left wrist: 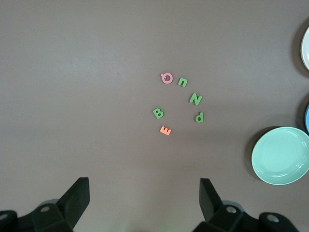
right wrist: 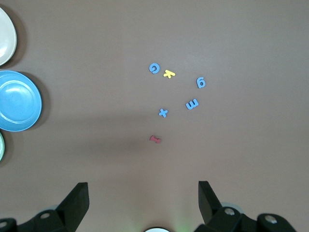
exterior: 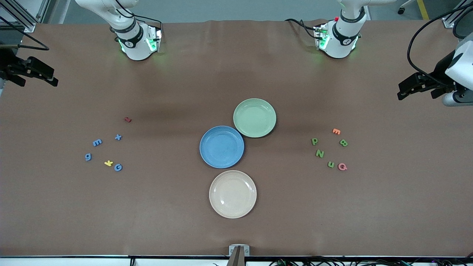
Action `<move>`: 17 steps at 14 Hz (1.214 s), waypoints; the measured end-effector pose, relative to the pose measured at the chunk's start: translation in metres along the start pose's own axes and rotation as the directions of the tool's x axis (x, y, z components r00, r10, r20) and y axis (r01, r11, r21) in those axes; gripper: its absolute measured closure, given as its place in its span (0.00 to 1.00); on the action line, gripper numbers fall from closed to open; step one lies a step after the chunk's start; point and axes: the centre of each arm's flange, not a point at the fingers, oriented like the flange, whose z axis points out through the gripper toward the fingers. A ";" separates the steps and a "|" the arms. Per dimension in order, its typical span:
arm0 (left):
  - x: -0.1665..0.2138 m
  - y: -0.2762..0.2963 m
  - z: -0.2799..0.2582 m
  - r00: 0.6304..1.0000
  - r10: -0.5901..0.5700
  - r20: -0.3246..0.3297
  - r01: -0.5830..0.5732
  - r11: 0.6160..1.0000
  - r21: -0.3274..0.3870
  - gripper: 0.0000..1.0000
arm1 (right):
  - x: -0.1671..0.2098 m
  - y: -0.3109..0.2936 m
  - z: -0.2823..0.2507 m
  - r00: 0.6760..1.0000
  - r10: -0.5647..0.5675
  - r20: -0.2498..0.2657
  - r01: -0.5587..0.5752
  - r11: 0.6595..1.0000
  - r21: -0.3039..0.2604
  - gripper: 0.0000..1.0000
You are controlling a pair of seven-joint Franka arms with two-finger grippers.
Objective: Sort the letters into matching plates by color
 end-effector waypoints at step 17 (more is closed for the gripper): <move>0.003 -0.002 0.234 0.985 -0.009 0.171 0.008 1.000 0.004 0.00 | 0.002 0.001 0.004 1.000 0.001 -0.017 -0.001 1.000 0.000 0.00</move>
